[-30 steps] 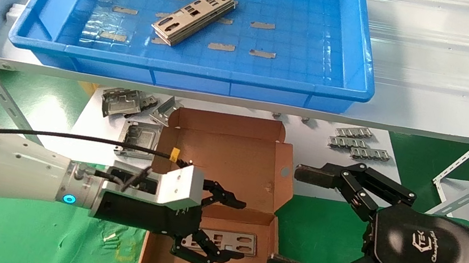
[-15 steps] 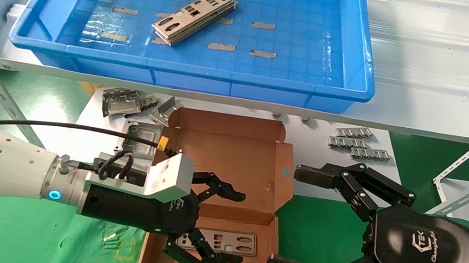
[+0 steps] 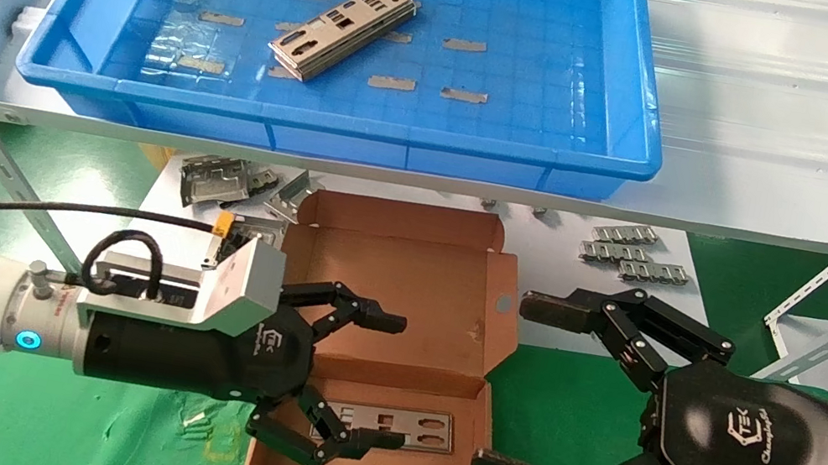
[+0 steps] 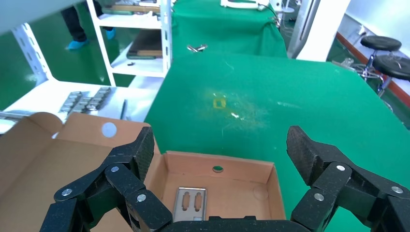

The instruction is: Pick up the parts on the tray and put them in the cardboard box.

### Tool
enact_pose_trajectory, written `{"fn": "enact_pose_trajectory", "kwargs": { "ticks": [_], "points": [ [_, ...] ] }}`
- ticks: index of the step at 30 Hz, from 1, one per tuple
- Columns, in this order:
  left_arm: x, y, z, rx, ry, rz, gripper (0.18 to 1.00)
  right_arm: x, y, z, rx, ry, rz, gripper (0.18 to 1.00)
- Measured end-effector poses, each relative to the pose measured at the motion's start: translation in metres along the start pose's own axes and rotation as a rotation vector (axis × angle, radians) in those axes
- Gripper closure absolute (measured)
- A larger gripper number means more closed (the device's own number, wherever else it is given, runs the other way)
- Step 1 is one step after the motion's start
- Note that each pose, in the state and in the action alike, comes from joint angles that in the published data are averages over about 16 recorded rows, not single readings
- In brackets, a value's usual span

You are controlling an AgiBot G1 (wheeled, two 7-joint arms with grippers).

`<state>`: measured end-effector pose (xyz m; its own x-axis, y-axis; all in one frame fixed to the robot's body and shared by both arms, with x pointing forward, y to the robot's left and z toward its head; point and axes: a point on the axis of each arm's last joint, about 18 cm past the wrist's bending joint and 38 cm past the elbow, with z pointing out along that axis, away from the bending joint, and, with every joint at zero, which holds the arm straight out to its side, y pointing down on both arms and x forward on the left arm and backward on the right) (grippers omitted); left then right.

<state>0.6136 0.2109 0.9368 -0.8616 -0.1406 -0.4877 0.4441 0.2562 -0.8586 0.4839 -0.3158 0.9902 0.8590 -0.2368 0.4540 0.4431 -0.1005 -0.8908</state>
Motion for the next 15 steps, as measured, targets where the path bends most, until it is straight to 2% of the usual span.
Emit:
{"fn": "enact_pose_trajectory", "kwargs": {
  "ticks": [15],
  "points": [
    [0.016, -0.022, -0.047, 0.078, -0.044, -0.018, 0.184, 0.000, 0.000, 0.000, 0.000, 0.000, 0.000, 0.178]
  ]
}}
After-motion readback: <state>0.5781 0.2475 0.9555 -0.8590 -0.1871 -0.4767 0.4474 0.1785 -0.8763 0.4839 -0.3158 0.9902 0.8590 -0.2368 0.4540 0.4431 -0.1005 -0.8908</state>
